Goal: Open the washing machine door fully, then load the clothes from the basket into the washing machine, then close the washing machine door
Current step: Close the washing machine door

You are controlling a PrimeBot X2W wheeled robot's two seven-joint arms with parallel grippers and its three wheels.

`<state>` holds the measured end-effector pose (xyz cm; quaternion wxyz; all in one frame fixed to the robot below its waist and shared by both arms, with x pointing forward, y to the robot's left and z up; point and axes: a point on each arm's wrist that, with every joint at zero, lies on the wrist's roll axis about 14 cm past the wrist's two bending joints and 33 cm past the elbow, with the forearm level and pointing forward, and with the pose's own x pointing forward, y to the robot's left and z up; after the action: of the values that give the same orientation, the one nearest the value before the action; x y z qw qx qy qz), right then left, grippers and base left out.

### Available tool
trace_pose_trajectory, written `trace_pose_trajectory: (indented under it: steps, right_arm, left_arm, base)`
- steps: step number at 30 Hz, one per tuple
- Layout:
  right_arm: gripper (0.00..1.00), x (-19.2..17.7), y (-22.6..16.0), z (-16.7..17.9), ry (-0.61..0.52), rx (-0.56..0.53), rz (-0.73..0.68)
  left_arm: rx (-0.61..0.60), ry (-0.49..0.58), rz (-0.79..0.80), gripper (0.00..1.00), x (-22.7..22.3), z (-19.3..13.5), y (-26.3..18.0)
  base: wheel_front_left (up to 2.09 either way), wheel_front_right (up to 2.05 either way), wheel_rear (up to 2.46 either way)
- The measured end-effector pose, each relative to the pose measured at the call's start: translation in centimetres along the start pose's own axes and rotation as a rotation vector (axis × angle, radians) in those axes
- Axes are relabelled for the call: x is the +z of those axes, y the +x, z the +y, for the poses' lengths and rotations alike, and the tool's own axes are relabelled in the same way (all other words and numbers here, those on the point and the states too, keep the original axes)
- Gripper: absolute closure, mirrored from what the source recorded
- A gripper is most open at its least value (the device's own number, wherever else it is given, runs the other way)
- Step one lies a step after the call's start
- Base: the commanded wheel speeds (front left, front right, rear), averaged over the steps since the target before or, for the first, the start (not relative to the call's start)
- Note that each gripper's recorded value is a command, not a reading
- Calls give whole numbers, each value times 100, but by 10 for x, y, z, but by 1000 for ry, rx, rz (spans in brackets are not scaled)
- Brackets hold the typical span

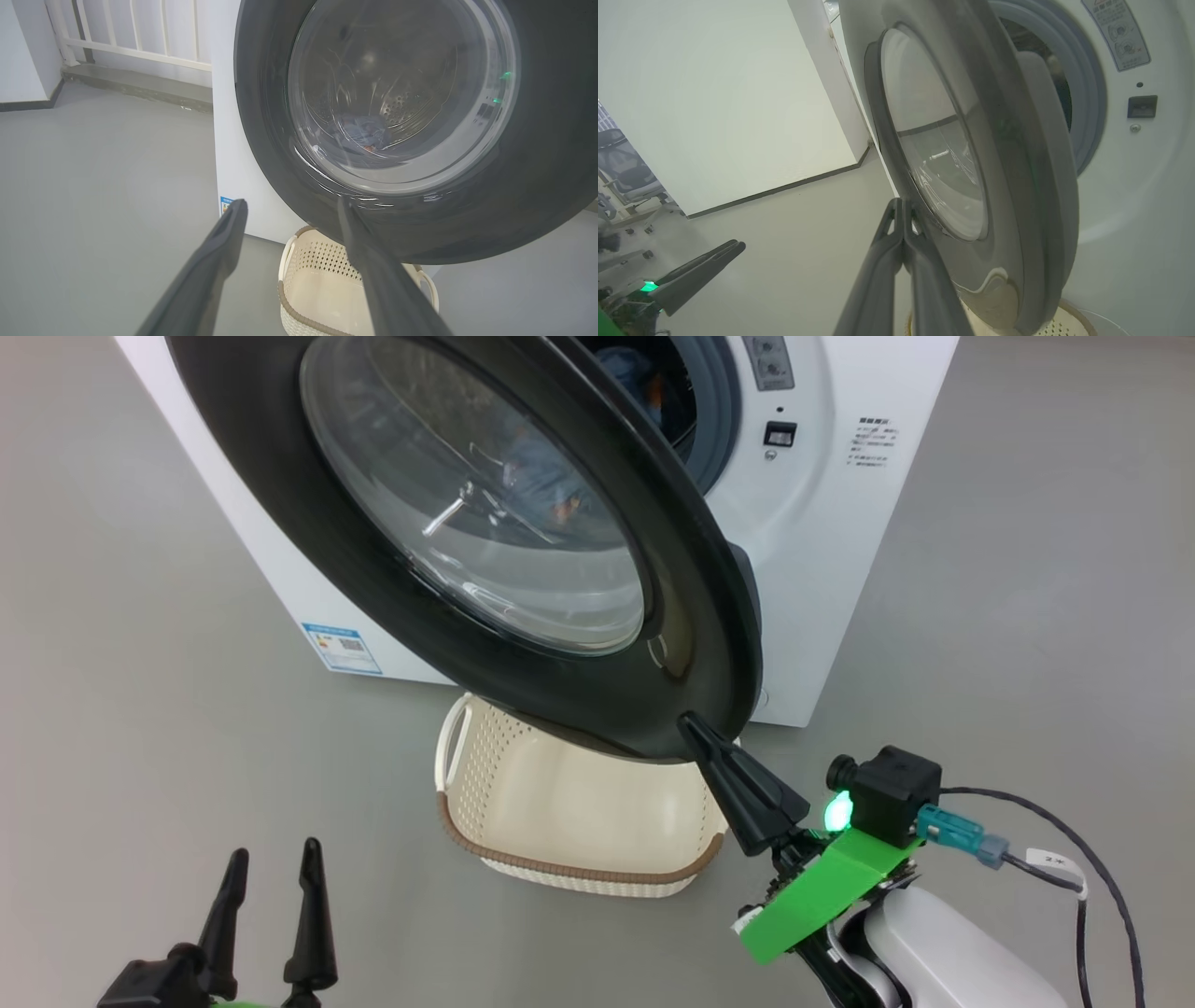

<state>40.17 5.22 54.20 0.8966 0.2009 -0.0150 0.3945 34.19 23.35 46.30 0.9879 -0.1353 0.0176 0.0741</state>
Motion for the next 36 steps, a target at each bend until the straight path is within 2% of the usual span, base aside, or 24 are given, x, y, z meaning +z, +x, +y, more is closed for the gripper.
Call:
trace_pose_trajectory:
  steps: [6,18,36]
  right_arm:
    - [100,-36,-4,-10,26,-27,103]
    - [100,-52,3,-38,35,-85,146]
    - [100,-41,21,-76,55,-151,89]
  left_arm:
    - [12,-4,11,0,-4,2,2]
    - [15,-8,28,0,-9,1,9]
    - [10,-3,38,0,-13,-2,28]
  base:
    - [0,0,0]
    - [0,0,0]
    - [0,0,0]
